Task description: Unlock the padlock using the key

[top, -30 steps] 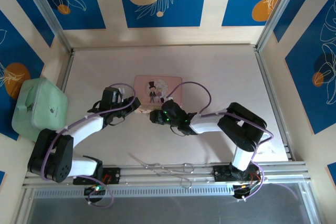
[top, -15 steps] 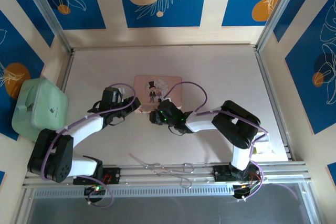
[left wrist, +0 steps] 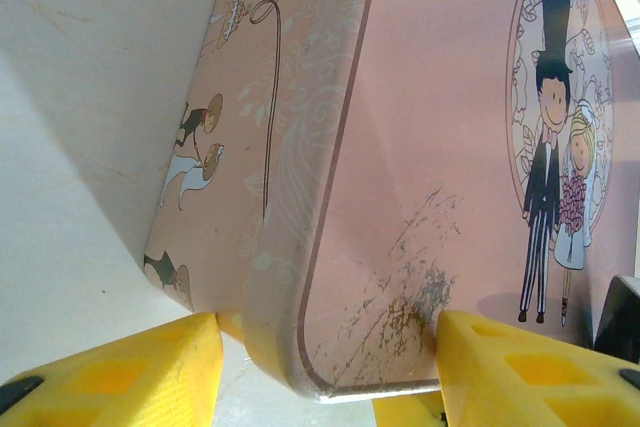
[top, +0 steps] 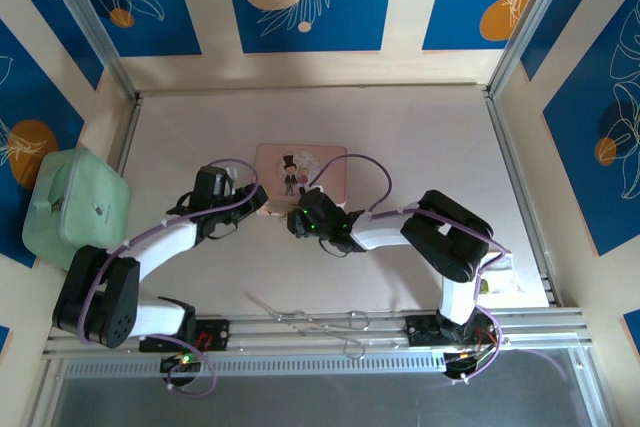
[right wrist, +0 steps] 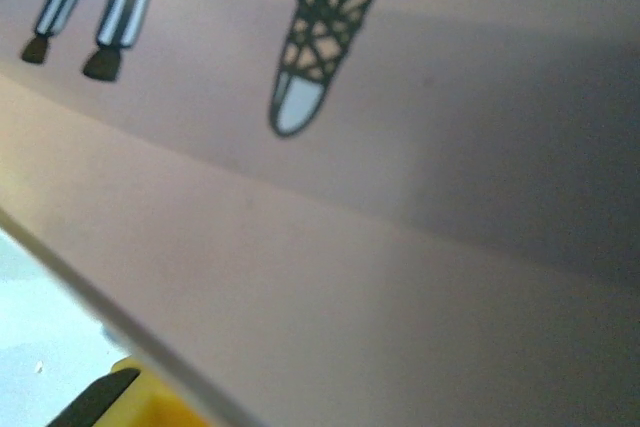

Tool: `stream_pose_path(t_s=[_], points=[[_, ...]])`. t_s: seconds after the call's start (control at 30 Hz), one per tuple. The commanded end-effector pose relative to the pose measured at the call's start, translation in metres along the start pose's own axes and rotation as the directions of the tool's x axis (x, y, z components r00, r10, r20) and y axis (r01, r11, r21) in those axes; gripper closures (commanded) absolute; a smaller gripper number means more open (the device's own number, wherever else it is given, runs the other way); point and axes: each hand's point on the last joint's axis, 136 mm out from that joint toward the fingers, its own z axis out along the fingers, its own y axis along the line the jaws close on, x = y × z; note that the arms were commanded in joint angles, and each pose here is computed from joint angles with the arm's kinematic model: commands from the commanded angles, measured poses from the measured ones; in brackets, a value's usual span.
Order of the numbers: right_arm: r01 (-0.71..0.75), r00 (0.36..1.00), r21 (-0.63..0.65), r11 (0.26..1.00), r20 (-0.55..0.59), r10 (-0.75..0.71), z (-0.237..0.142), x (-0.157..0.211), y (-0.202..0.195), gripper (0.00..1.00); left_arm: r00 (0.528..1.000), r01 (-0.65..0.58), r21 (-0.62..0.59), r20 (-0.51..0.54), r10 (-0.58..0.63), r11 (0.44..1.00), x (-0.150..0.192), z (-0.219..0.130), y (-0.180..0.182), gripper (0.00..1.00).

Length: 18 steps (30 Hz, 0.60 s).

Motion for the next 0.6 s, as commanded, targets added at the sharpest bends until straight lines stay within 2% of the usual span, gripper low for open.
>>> stream_pose_path(t_s=[0.0,0.17,0.43,0.57], points=[[0.015,1.000,0.002,1.000,-0.024,-0.015,0.0047,0.0054,0.0021,0.76,0.998,-0.010,-0.017,-0.070,0.009,1.000,0.0181,0.0004,0.0050,0.43],[0.010,0.999,0.005,1.000,-0.031,-0.010,0.0047,0.0070,0.0013,0.80,0.998,-0.013,-0.021,-0.069,0.011,1.000,0.0187,0.0003,0.0063,0.43],[0.005,0.999,-0.003,1.000,-0.045,-0.005,0.0028,0.0097,0.0020,0.95,0.998,-0.016,-0.030,-0.069,0.014,0.999,0.0193,0.0007,0.0087,0.43],[0.002,0.999,-0.003,1.000,-0.053,-0.002,0.0024,0.0114,0.0018,1.00,0.998,-0.018,-0.041,-0.069,0.016,0.999,0.0181,0.0025,0.0109,0.43]])
